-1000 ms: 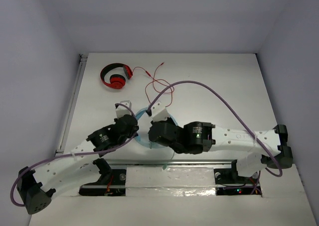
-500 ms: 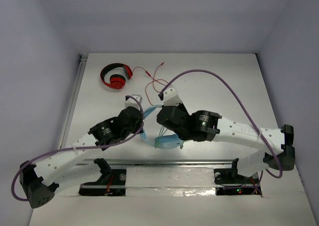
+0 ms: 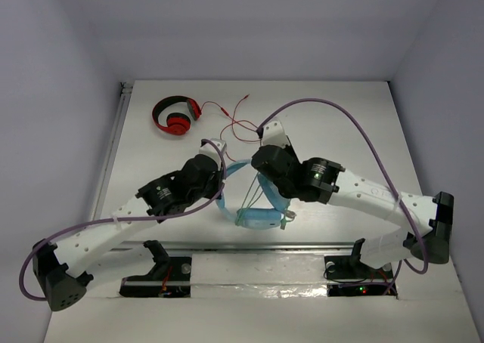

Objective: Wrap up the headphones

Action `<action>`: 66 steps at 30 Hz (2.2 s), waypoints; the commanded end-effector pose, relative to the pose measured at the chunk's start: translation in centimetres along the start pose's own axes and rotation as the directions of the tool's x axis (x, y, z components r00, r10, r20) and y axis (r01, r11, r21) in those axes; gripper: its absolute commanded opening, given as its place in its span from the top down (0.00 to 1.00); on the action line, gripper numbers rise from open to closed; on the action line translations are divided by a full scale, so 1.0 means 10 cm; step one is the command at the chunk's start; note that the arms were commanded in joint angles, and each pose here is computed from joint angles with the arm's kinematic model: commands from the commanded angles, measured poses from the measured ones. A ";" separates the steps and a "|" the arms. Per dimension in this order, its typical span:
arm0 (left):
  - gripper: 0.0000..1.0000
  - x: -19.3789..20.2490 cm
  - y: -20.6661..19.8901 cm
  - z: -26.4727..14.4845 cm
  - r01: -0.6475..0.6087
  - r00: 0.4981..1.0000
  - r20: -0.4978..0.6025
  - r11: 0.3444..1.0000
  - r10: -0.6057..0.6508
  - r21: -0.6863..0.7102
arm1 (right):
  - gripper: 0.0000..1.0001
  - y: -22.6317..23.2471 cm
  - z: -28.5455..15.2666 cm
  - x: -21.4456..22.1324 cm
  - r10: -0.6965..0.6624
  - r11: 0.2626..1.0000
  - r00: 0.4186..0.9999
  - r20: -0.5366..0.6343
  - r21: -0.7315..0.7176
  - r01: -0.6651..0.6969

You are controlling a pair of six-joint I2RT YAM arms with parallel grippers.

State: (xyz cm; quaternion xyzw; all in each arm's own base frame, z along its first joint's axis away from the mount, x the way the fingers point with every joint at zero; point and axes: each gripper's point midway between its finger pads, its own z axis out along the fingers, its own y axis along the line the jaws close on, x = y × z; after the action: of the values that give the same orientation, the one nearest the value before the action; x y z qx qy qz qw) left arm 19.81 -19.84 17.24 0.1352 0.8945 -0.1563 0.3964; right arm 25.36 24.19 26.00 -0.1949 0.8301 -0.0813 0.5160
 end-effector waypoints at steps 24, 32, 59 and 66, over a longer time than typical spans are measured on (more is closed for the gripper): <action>1.00 -0.90 -0.27 -0.43 0.054 0.968 0.230 0.975 -0.104 0.216 | 0.73 0.00 0.34 0.24 0.441 0.875 0.897 0.030 -0.237 -0.422; 1.00 -0.96 -0.31 -0.46 0.041 0.956 0.273 0.971 -0.107 0.235 | 0.97 -0.39 0.13 0.27 0.610 0.786 0.781 0.130 -0.227 -0.576; 1.00 -1.38 -0.79 -0.98 0.001 0.931 0.325 0.889 -0.168 0.457 | 0.43 0.07 -0.33 0.04 0.710 0.540 0.683 0.172 -0.755 -0.372; 1.00 -1.48 -0.87 -1.10 0.005 0.921 0.334 0.866 -0.198 0.500 | 0.52 0.26 -0.21 0.13 0.704 0.510 0.701 0.116 -0.770 -0.384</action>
State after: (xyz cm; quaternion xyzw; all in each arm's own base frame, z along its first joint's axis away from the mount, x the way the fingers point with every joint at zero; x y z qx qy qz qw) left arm 19.58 -24.23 29.04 0.1728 0.8088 -0.3345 0.4517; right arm 22.27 25.25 23.20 -0.1085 0.7120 0.4237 0.5492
